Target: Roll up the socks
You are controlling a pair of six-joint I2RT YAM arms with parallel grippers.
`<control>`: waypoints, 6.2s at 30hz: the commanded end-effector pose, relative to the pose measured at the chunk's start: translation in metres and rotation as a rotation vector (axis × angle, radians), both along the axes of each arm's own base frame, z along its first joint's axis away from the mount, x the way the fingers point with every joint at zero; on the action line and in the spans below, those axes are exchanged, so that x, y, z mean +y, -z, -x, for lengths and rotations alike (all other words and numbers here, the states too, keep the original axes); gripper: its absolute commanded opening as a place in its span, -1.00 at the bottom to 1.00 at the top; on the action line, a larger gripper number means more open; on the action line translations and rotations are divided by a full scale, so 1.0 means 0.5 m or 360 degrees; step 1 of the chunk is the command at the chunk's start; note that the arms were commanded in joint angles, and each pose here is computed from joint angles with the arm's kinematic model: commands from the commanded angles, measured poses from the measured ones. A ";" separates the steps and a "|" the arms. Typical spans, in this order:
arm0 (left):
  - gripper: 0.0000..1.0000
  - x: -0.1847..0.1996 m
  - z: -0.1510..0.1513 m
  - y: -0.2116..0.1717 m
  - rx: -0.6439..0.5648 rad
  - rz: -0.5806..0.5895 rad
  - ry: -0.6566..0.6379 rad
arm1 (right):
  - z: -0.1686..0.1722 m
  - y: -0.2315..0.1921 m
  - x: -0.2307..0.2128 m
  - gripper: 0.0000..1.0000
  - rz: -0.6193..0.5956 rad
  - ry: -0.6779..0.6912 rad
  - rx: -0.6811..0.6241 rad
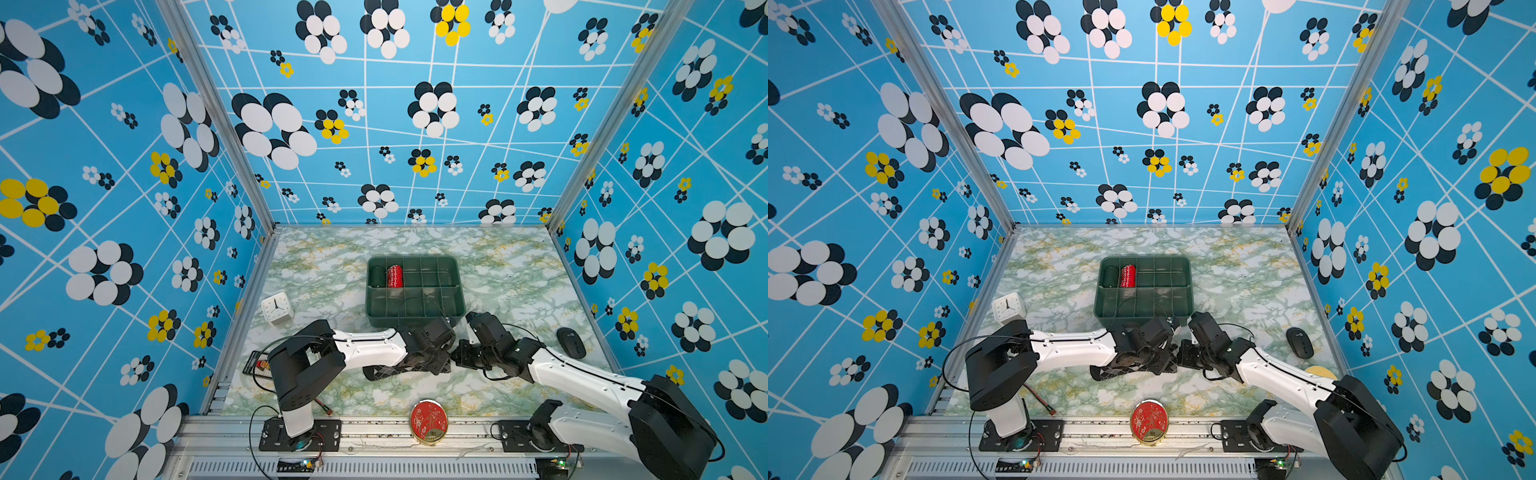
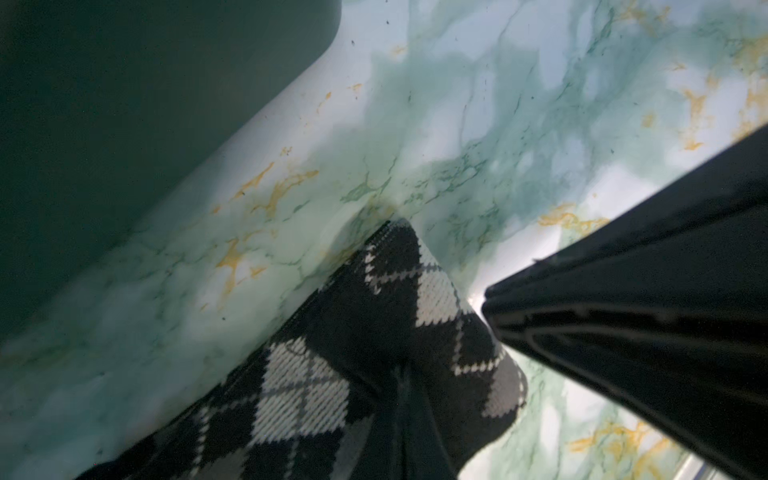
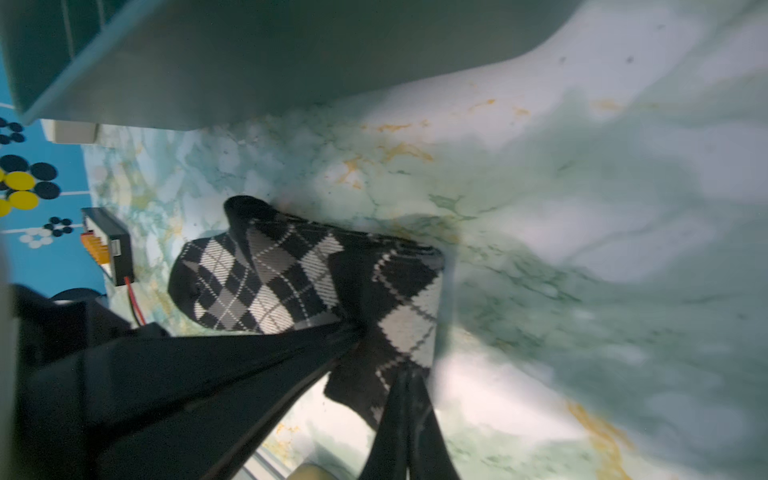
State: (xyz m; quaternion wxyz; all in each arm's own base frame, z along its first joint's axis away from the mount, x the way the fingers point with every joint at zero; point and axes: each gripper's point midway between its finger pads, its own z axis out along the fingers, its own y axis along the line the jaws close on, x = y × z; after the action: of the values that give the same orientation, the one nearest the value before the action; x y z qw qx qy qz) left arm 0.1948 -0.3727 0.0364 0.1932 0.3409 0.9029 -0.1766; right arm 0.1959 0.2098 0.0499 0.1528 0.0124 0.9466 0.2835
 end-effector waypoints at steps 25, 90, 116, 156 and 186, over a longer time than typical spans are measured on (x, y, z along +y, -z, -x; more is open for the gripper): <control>-1.00 0.025 -0.001 0.035 0.0099 -0.0013 -0.0083 | 0.014 0.057 0.010 -0.80 -0.0016 -0.0013 0.0140; -1.00 0.044 0.019 0.031 0.0201 0.0022 -0.0089 | 0.031 0.027 -0.021 -0.40 -0.0051 0.0069 0.0061; -1.00 0.066 0.014 0.073 0.0299 0.0039 -0.0153 | 0.002 0.037 0.003 -0.38 -0.0113 0.0063 0.0022; -1.00 0.064 0.011 0.064 0.0304 0.0065 -0.0150 | -0.012 0.059 0.026 -0.59 -0.0214 0.0038 0.0033; -1.00 0.058 0.011 -0.038 0.0233 0.0225 -0.0131 | -0.007 0.009 -0.028 -1.00 0.0097 0.0027 -0.0072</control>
State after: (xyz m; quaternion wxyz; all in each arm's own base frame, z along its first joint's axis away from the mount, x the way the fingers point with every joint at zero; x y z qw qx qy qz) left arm 0.1936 -0.3572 0.0599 0.1686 0.2812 0.9059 -0.2681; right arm 0.2002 0.2023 0.0434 0.1718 0.0205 0.9428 0.2850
